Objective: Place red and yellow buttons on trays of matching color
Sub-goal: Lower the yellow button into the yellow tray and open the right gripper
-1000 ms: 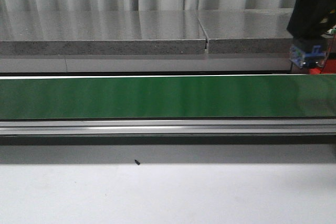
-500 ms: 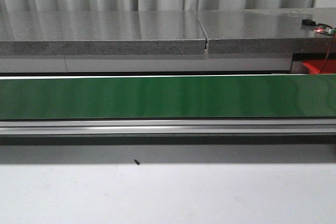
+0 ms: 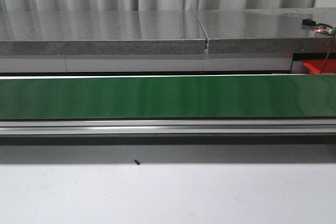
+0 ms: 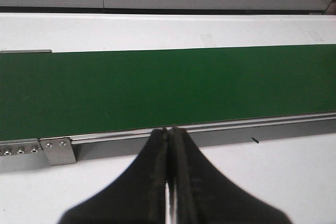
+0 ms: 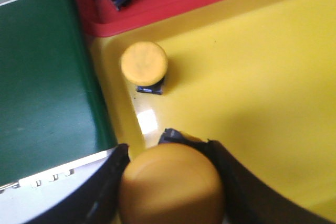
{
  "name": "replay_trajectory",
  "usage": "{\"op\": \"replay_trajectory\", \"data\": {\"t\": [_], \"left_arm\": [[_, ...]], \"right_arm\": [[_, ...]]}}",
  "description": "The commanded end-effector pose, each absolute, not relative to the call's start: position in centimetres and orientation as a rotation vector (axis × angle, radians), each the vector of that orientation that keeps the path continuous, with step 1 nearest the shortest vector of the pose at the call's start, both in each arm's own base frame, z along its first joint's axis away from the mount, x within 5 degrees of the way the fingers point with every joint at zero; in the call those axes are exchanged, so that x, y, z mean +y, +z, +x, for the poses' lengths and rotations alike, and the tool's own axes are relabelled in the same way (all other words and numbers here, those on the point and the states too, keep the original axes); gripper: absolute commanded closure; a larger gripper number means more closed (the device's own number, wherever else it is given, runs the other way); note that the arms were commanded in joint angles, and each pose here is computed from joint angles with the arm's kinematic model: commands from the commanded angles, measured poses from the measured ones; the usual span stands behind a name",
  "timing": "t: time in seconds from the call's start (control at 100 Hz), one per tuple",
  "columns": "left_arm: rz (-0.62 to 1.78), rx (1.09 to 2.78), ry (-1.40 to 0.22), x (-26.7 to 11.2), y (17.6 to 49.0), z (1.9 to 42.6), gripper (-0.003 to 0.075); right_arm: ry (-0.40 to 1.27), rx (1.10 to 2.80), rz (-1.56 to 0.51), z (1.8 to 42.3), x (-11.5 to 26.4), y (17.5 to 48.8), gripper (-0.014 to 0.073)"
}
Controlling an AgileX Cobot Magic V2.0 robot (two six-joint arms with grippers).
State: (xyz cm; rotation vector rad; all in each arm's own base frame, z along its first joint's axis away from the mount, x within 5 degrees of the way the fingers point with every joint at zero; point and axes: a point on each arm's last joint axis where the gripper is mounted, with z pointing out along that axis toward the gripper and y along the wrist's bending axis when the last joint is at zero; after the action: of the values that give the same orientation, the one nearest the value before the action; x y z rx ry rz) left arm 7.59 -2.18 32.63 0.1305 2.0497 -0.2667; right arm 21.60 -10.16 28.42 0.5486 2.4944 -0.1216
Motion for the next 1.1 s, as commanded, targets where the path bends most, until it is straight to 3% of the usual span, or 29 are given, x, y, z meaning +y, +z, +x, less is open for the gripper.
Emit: {"op": "replay_trajectory", "data": {"t": [0.0, 0.32, 0.74, 0.84, 0.97, 1.09], "left_arm": [[0.117, 1.960, -0.298, -2.3, 34.1, 7.8, 0.0739], [0.117, 1.960, -0.298, -2.3, 34.1, 7.8, 0.0739], [0.117, 1.960, -0.298, -2.3, 34.1, 7.8, 0.0739], [0.117, 1.960, -0.298, -2.3, 34.1, 7.8, 0.0739], [0.117, 1.960, -0.298, -2.3, 34.1, 7.8, 0.0739], [0.117, 1.960, -0.298, -2.3, 34.1, 7.8, 0.0739]], "right_arm": [[-0.133, 2.377, 0.571, 21.8, -10.5, 28.5, 0.0488], [-0.090, 2.433, 0.645, 23.6, -11.4, 23.2, 0.0488], [-0.062, 2.479, 0.685, 24.7, -11.9, 20.9, 0.0465], [-0.055, 2.496, 0.687, 24.7, -11.8, 20.6, 0.0393], [-0.055, 2.493, 0.688, 24.7, -11.8, 20.7, 0.0158], [-0.056, 2.489, 0.686, 24.6, -11.8, 20.8, 0.0022]]}}
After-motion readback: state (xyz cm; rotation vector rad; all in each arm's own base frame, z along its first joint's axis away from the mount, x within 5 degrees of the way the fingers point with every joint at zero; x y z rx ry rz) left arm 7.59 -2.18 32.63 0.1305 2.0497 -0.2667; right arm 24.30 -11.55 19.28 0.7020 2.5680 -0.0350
